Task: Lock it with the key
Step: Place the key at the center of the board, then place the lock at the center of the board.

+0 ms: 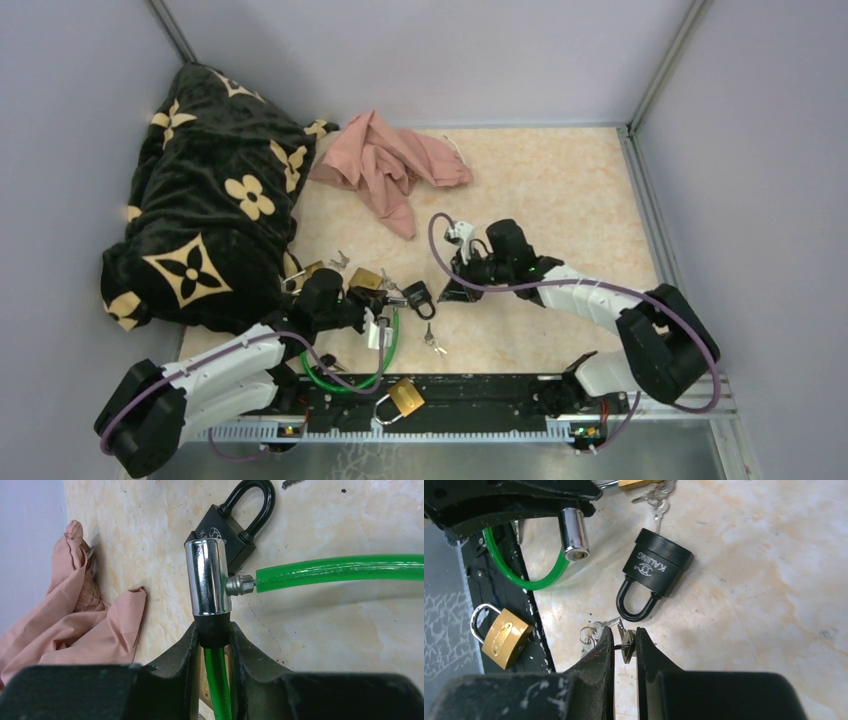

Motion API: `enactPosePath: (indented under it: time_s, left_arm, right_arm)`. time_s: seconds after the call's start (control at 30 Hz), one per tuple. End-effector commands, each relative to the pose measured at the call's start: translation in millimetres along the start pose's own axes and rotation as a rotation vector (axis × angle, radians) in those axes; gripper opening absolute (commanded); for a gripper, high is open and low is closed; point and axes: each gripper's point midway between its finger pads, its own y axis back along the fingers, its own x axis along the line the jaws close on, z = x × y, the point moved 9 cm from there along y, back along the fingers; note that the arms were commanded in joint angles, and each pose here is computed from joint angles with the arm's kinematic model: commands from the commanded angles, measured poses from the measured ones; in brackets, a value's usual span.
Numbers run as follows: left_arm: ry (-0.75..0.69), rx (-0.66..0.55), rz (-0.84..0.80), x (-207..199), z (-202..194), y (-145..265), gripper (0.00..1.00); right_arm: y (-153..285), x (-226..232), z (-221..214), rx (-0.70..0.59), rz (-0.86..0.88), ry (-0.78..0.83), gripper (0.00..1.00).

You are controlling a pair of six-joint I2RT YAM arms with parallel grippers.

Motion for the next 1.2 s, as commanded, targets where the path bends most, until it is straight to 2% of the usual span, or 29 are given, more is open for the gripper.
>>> enactPosePath:
  time_s: [0.0,0.17,0.4,0.5,0.63,0.67,0.7,0.73,0.8,0.83,0.87,0.9,0.93,1.03,1.17]
  left_arm:
    - [-0.019,0.011,-0.008,-2,-2,0,0.00]
    - [-0.006,0.038,0.000,4,-6,-4,0.00]
    - [0.124,-0.014,0.090,60,-7,-18,0.00]
    - [0.139,-0.018,0.082,72,-10,-29,0.00]
    - [0.113,-0.009,0.079,84,-18,-42,0.00]
    - [0.103,-0.002,0.071,83,-20,-45,0.00]
    - [0.091,0.011,0.058,80,-24,-48,0.00]
    - [0.086,0.021,0.061,79,-27,-49,0.05]
    - [0.077,0.037,0.082,78,-29,-48,0.47]
    - [0.070,0.041,0.096,79,-30,-47,0.60]
    - [0.058,0.041,0.107,80,-29,-45,0.86]
    - [0.049,0.041,0.109,80,-27,-43,0.97]
    - [0.048,0.044,0.109,81,-26,-40,0.99]
    - [0.054,0.054,0.125,87,-21,-30,0.99]
    - [0.172,0.103,0.202,93,-13,-7,0.99]
  right_arm:
    - [23,-2,20,-0.107,-0.092,-0.048,0.00]
    - [39,-16,8,-0.061,-0.267,-0.119,0.00]
    - [76,-58,-7,-0.156,-0.529,-0.372,0.00]
    - [83,-74,-14,-0.133,-0.595,-0.453,0.00]
    - [85,-86,-15,-0.079,-0.685,-0.481,0.00]
    - [85,-88,-17,-0.055,-0.708,-0.491,0.02]
    - [86,-91,-17,-0.032,-0.731,-0.496,0.12]
    - [88,-92,-18,-0.008,-0.750,-0.503,0.23]
    - [90,-94,-19,0.028,-0.781,-0.513,0.38]
    - [92,-93,-17,0.032,-0.791,-0.509,0.43]
    - [94,-92,-15,0.032,-0.803,-0.503,0.52]
    - [96,-91,-11,0.031,-0.822,-0.495,0.61]
    - [98,-87,-7,0.031,-0.841,-0.477,0.68]
    - [89,-60,15,0.048,-0.840,-0.339,0.70]
    - [39,19,24,0.106,-0.475,-0.011,0.68]
